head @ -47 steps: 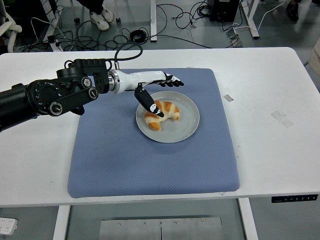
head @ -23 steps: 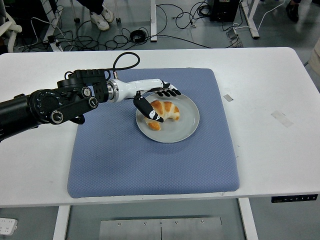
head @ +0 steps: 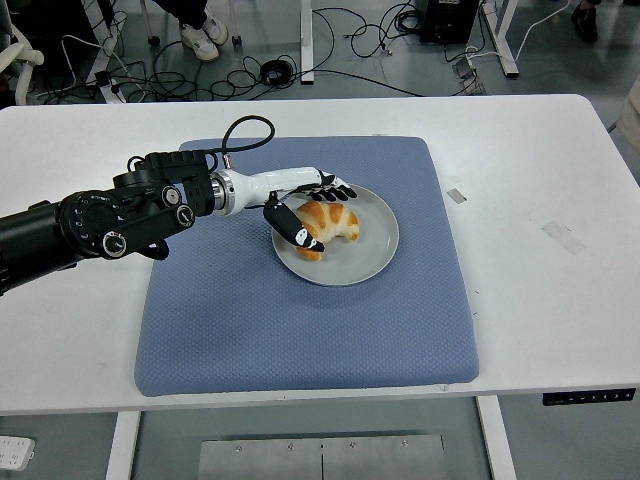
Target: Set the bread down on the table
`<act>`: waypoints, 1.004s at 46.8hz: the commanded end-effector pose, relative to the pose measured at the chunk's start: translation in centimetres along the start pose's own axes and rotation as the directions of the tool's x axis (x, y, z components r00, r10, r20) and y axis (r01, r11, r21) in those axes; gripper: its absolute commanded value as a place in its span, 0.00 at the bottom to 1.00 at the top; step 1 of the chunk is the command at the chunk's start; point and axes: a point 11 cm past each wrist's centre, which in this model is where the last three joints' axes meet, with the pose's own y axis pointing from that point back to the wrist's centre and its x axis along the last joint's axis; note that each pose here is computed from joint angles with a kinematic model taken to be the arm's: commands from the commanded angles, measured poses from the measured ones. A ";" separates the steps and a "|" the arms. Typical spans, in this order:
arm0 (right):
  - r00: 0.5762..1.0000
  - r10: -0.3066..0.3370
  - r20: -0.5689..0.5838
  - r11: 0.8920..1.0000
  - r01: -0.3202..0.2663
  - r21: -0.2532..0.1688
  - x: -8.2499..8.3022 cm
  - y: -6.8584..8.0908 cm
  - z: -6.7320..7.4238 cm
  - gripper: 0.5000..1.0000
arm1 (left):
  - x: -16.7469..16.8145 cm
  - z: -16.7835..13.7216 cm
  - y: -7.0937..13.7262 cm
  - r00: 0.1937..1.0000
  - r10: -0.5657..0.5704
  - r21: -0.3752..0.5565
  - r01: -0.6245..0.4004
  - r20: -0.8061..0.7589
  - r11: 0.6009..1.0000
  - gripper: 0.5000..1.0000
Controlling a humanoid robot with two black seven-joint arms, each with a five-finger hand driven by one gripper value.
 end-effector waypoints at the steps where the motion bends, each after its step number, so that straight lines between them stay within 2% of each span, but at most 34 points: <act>1: 1.000 0.001 -0.001 1.000 -0.001 -0.001 0.0 0.0 0.0 1.00 | -0.4 0.1 -0.2 1.000 -0.005 -0.004 0.005 -0.003 1.000 0.76; 11: 1.000 0.000 0.001 1.000 0.000 0.001 0.0 0.0 0.0 1.00 | -0.7 -0.1 -0.2 1.000 -0.008 -0.002 0.008 -0.008 1.000 0.53; 26: 1.000 0.001 0.001 1.000 -0.001 -0.001 0.0 0.0 0.0 1.00 | -0.5 -0.4 0.0 1.000 -0.003 0.004 0.003 -0.011 1.000 0.40; 37: 1.000 -0.001 -0.001 1.000 0.001 0.001 0.0 0.0 0.0 1.00 | 0.0 -0.3 0.2 1.000 0.006 0.004 -0.006 -0.010 1.000 0.20; 47: 1.000 -0.001 -0.001 1.000 0.001 -0.001 0.0 0.0 0.0 1.00 | 1.1 0.2 0.3 0.999 0.036 -0.013 -0.036 -0.024 0.999 0.17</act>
